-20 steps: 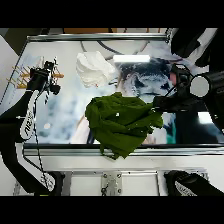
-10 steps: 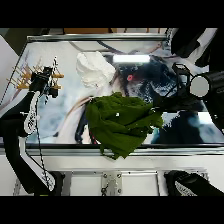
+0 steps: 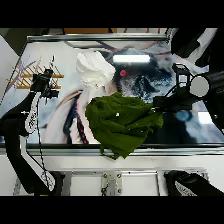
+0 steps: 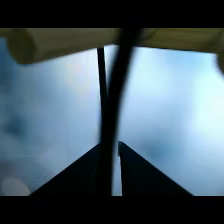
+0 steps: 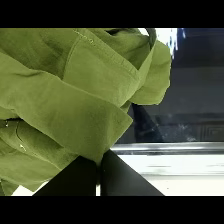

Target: Fold the clothes and pants, and hang the long-sleeved shirts on hangers.

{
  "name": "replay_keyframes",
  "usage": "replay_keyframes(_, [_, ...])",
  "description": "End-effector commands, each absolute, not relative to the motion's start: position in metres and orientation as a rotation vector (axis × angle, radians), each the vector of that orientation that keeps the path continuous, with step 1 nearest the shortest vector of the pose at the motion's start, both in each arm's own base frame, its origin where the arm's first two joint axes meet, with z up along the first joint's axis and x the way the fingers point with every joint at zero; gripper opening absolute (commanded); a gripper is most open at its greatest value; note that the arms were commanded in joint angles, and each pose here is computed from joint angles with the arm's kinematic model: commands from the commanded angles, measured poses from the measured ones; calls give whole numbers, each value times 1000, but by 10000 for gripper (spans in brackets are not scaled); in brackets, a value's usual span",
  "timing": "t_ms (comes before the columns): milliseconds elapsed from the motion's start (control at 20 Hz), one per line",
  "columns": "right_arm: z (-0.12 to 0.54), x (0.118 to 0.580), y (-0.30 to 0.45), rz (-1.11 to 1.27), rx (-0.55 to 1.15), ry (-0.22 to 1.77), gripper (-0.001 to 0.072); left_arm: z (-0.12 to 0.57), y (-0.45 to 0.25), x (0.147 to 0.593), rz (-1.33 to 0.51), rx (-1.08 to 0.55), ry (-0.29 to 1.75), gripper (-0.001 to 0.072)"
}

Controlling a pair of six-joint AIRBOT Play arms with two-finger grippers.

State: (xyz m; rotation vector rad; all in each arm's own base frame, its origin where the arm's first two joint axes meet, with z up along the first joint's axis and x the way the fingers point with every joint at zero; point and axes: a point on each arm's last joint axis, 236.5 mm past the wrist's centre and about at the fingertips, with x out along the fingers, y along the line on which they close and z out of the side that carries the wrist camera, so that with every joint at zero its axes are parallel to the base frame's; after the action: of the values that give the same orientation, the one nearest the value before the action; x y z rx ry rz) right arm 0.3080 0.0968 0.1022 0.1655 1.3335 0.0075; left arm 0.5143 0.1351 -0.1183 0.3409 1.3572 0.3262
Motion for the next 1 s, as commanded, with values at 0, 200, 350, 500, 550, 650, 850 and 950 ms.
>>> replay_keyframes(0, [102,308,97,7,166,1333,10,-119,135,512,330,338,1367,112])
replay_keyframes(200, [102,308,97,7,166,1333,10,-118,136,511,330,340,1370,13])
replay_keyframes(350, [102,308,97,7,166,1333,10,-107,136,512,335,338,1355,13])
replay_keyframes(500, [102,308,97,7,166,1333,10,-70,136,519,341,335,1282,13])
replay_keyframes(550, [102,308,97,7,166,1333,11,-53,136,521,347,330,1252,13])
replay_keyframes(650, [102,308,97,7,166,1333,10,-17,134,521,352,325,1198,13])
replay_keyframes(850, [102,308,97,7,166,1333,10,48,112,511,328,349,1124,13])
replay_keyframes(950, [102,308,97,7,166,1333,10,78,92,504,293,382,1089,13])
